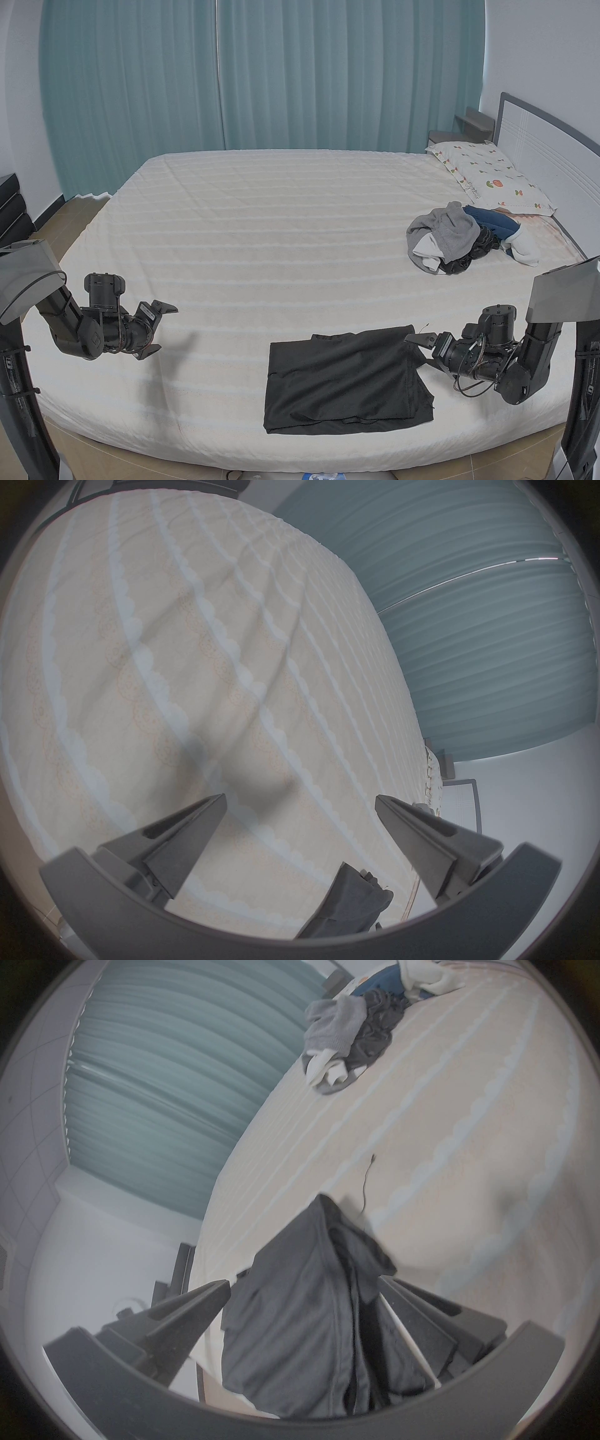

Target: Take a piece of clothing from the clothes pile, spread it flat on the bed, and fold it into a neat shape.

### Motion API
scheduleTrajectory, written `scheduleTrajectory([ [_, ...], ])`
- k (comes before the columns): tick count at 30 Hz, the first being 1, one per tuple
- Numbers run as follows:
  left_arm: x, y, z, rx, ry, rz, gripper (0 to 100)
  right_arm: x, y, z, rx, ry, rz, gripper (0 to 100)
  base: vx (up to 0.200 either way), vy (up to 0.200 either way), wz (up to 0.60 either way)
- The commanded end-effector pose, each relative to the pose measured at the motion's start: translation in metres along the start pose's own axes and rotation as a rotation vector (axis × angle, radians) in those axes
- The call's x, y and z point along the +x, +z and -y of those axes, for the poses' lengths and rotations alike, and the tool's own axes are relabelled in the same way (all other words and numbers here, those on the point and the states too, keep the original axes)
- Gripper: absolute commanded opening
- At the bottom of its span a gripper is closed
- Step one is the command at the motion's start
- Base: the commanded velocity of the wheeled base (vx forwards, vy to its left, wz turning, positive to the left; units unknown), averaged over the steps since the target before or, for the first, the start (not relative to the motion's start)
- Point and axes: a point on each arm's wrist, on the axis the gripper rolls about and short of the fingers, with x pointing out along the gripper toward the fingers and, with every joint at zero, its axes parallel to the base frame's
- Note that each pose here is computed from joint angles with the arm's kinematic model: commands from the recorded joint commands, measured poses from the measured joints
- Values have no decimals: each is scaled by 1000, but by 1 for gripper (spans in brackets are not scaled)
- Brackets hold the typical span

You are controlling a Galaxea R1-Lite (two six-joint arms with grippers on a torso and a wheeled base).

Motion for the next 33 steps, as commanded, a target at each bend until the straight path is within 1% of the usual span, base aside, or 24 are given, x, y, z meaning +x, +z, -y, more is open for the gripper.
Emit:
scheduleTrajectory([
  [1,0,0,0,-1,0,1,100,-18,-10,-3,-67,14,-60,100,0,0,0],
  [2,0,0,0,-1,0,1,100,-19,-15,0,-88,8,-81,100,0,0,0],
  [4,0,0,0,-2,1,0,100,-21,-22,1,-122,5,-115,100,-200,0,0],
  [8,0,0,0,-2,0,-1,100,-23,-29,-1,-152,24,-127,100,-200,0,0],
  [12,0,0,0,0,0,-1,100,-22,-35,-2,-158,25,-147,100,0,0,0],
  [20,0,0,-1,-1,2,-1,100,-13,-41,9,-177,-2,-162,100,0,0,0],
  [28,0,0,-1,-1,4,-2,100,-7,-46,8,-199,34,-152,100,0,0,0],
  [33,0,0,-1,-1,4,-2,100,-6,-48,9,-203,28,-160,100,0,0,0],
])
